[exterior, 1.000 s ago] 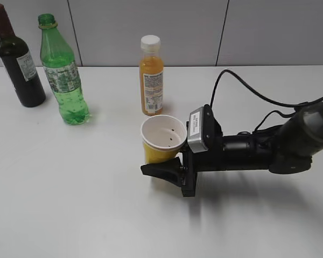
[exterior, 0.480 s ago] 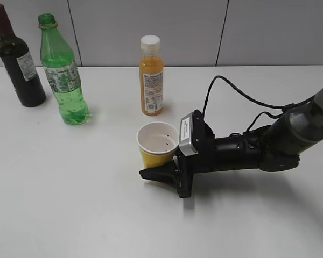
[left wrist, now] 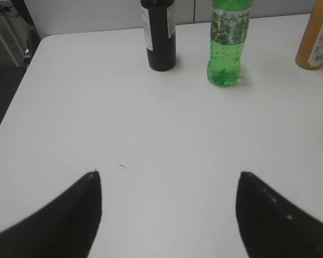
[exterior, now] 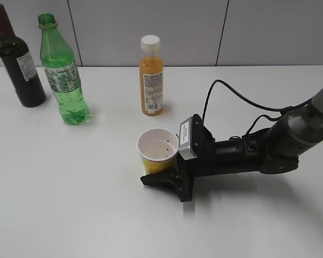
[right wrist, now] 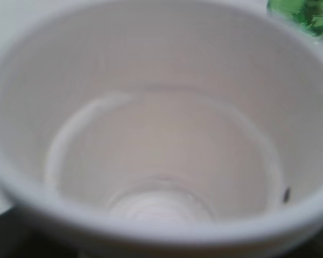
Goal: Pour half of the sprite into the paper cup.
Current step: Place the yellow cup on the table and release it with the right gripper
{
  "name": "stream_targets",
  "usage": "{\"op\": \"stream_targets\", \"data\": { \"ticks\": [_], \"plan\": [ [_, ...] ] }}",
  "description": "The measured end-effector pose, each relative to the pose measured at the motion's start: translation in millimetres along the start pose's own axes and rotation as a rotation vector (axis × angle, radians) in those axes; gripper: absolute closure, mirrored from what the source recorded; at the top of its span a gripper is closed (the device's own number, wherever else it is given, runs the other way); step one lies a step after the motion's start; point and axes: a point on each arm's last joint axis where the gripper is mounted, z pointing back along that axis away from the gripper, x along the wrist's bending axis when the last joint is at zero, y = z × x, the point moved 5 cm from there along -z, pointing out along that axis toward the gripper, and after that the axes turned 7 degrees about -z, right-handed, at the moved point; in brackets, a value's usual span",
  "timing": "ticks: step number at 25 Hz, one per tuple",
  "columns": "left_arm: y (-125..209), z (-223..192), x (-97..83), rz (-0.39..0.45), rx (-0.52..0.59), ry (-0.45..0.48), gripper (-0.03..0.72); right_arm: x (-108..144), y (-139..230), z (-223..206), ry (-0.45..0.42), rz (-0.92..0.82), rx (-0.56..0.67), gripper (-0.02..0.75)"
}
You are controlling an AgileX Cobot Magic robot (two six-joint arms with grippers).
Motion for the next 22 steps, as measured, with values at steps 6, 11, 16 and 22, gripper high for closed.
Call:
{"op": "stream_targets", "data": {
  "ticks": [6, 11, 16, 22],
  "plan": [
    [0, 0, 0.0, 0.000, 0.000, 0.000, 0.099, 0, 1, 0, 0.003, 0.001, 0.007, 0.082],
    [0, 0, 0.0, 0.000, 0.000, 0.000, 0.099, -2, 4, 2, 0.013, -0.001, 0.021, 0.073],
    [0, 0, 0.0, 0.000, 0.000, 0.000, 0.099, 1, 10, 17, 0.043, -0.028, 0.029, 0.073],
    [0, 0, 0.0, 0.000, 0.000, 0.000, 0.099, 5, 15, 53, 0.125, -0.058, 0.043, 0.073]
  ]
}}
